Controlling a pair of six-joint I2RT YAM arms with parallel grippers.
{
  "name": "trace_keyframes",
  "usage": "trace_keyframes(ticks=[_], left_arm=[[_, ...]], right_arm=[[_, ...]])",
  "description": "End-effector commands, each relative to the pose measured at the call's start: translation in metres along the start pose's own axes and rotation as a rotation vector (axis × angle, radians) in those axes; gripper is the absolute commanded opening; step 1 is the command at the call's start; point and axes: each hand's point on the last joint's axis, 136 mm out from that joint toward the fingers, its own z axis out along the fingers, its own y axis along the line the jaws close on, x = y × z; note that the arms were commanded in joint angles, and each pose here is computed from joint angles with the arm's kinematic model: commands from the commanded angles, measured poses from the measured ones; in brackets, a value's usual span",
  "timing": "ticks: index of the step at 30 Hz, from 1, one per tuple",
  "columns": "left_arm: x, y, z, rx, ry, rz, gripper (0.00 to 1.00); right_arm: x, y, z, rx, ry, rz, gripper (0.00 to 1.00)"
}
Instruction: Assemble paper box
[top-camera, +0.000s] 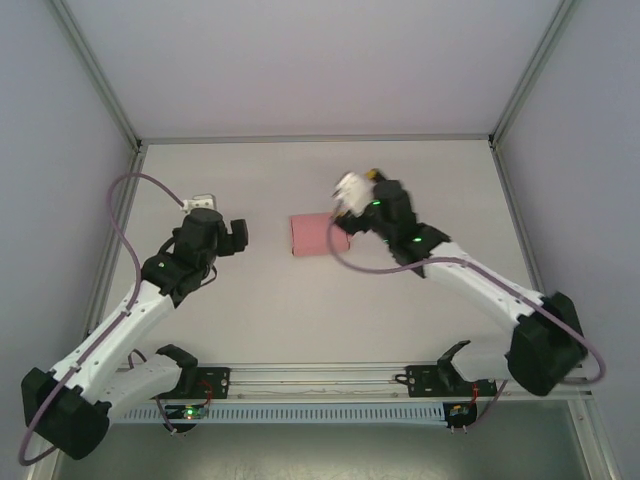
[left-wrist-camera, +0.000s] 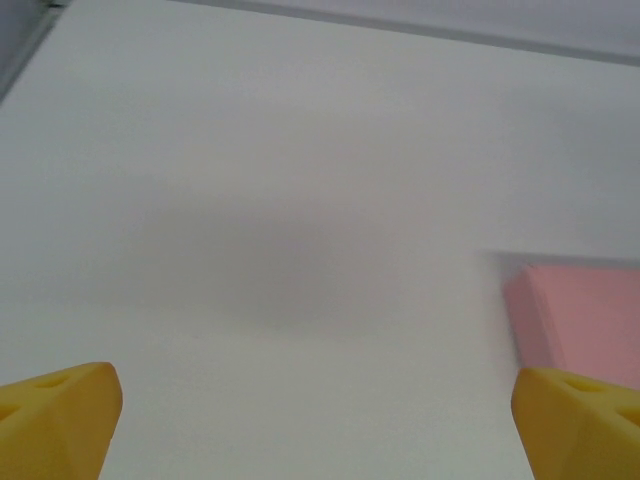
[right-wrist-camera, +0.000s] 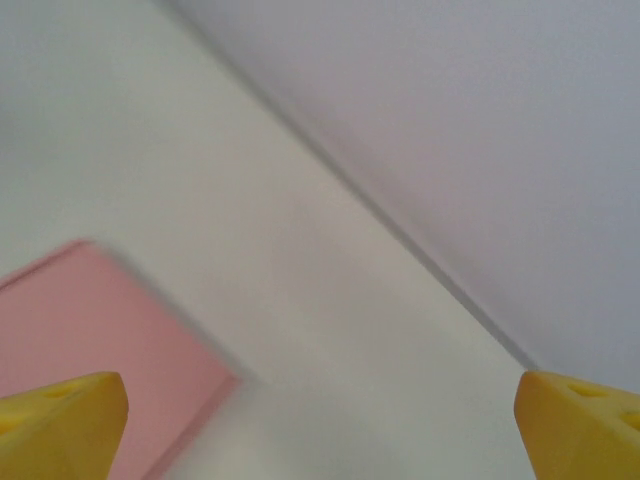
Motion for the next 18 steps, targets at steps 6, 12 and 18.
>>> trace_keyframes(ticks=[6,12,18], left_arm=[[-0.022,0.075,0.063,-0.186,-0.152,0.003,1.0],[-0.014,0.08,0.08,-0.153,-0.318,0.064,1.0],[0.009,0.079,0.106,-0.137,-0.28,0.11,1.0]], right_arm=[[0.114,-0.087,-0.027,0.209,-0.059,0.564,0.98],[0.151,-0.084,-0.024,0.241,-0.056,0.515,0.98],[0.179,-0.088,-0.018,0.344,-0.107,0.494,0.98]])
